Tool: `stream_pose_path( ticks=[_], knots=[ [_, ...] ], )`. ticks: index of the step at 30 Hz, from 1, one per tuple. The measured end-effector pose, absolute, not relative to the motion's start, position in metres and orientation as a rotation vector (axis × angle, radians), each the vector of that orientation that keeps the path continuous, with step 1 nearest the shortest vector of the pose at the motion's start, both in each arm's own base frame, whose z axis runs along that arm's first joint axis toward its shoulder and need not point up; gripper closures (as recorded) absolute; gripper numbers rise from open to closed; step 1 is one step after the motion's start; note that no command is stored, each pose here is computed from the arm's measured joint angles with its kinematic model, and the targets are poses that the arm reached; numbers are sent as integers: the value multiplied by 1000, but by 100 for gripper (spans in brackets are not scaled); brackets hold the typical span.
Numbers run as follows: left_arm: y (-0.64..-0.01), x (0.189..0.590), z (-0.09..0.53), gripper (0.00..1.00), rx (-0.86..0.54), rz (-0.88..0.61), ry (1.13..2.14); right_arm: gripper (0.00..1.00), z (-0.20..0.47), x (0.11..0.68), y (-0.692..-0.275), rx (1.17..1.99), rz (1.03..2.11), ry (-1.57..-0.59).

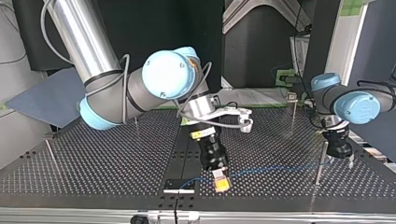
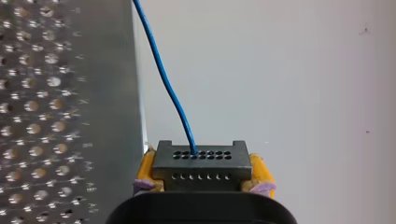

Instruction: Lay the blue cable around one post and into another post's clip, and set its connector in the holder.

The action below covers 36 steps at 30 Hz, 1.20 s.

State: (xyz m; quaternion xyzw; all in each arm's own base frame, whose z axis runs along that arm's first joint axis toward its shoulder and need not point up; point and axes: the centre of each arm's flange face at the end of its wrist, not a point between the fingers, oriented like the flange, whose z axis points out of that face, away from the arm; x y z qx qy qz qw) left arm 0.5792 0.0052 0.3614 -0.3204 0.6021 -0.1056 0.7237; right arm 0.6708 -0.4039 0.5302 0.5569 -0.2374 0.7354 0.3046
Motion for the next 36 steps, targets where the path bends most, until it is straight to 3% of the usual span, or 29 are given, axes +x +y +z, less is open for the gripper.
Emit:
stream_pose_path(
  ticks=[23,36],
  knots=[
    [-3,578,358,0,-693,-225,1346,100,469,664,-409,1577,1756,-711],
    [-3,578,358,0,-697,-224,1343,100,440,654,-417,1507,1699,-805]
  ],
)
